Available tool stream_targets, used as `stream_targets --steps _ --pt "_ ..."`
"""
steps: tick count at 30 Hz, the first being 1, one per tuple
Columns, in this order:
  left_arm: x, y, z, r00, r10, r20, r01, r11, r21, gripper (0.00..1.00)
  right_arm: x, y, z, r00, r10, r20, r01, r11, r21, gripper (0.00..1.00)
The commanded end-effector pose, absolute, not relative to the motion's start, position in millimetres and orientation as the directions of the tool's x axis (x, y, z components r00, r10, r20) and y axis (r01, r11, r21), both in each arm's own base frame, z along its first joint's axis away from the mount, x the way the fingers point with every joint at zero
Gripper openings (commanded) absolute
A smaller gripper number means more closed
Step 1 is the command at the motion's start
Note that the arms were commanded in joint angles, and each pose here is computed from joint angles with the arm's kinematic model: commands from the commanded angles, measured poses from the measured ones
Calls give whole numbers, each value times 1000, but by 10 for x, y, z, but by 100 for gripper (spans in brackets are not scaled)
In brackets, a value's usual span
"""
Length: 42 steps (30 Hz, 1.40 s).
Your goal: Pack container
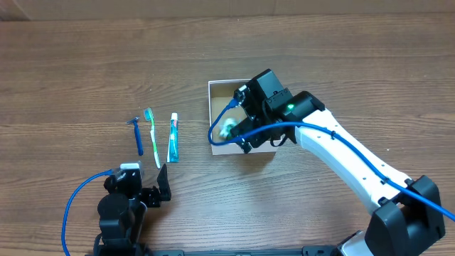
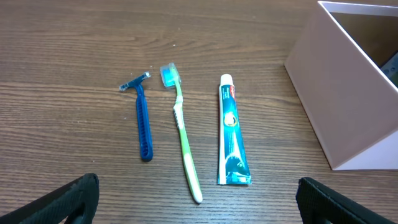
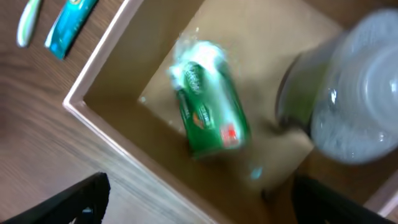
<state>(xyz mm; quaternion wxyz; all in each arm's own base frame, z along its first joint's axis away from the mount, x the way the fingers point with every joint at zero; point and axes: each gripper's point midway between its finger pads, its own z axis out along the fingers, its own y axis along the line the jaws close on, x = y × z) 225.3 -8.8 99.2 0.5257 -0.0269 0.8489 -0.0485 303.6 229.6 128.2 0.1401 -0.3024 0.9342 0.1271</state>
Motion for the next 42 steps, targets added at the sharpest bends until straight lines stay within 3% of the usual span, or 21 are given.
stream_targets --steps 1,5,7,10,14,18,24,30,34,42 --pt "2254 -100 1002 -438 -87 -895 19 994 -106 100 3000 2306 1911 -832 -360 -422 -482 845 231 100" --pt "2260 -77 1011 -433 -78 -898 12 996 -92 100 2910 1982 2190 -911 -108 -398 -237 927 292 100" --pt "2328 0 1160 -369 -63 -927 -18 998 -61 100 2924 1768 2261 -925 1 -381 -129 940 316 100" --pt "2336 -158 1205 -361 -127 -924 45 987 -153 100 3046 1408 2244 -925 133 -355 15 949 316 100" --pt "2388 -421 1562 -273 -255 -928 179 934 -310 100 3292 685 2157 -861 394 -321 287 898 334 100" --pt "2402 -335 1735 -278 -291 -916 118 936 -333 100 3386 128 2091 -786 538 -305 444 835 326 100" --pt "2651 -9 2029 -491 -169 -855 -71 985 -155 100 3410 -234 1992 -733 619 -281 540 781 313 100" --pt "3223 34 2153 -706 -146 -693 -69 988 -138 100 3411 -236 1990 -733 619 -280 540 781 313 100" --pt "3390 181 1844 -819 -145 -555 -131 989 -66 100 3411 -236 1990 -733 619 -280 540 781 313 100" --pt "3464 551 823 -890 -351 -291 -356 934 -37 100 3411 -236 1990 -733 619 -280 540 781 313 100"
